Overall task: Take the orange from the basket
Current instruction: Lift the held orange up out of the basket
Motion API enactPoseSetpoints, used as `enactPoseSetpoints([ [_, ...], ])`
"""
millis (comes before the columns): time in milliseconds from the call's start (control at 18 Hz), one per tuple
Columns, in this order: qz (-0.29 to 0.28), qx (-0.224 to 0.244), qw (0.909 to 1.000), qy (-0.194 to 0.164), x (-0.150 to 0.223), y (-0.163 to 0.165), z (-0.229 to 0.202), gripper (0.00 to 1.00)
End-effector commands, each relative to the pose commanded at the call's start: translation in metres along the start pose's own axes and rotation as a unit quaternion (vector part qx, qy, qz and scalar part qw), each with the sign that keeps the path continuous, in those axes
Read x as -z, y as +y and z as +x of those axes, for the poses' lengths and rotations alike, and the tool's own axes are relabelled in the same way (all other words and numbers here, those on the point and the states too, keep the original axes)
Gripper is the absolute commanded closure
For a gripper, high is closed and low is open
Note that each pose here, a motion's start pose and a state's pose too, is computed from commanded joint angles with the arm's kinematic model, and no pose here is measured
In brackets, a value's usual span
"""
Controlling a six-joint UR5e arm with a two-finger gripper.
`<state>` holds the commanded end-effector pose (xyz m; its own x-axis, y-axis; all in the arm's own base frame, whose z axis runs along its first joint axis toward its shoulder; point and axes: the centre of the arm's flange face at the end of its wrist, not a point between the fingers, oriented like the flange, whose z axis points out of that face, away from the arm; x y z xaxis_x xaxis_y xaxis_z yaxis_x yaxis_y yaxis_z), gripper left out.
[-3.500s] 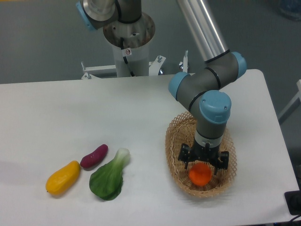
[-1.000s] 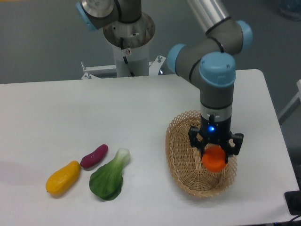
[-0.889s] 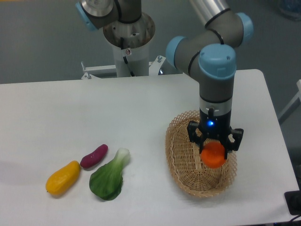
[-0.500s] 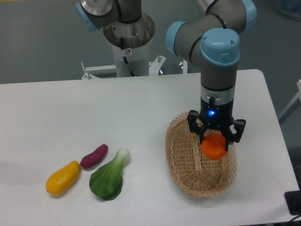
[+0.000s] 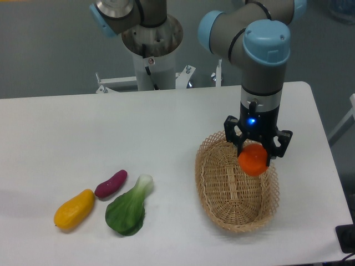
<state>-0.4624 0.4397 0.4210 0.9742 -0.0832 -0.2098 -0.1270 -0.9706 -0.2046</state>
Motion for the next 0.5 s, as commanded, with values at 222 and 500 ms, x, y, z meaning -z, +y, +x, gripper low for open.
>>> enactPoseSetpoints([
  [222,0.0,0.0,1.0,0.001,-0.0003,0.0005,0.0009,0.38],
  [500,0.0,0.001,1.0,0.001,-0.0003,0.0012,0.0003,0.38],
])
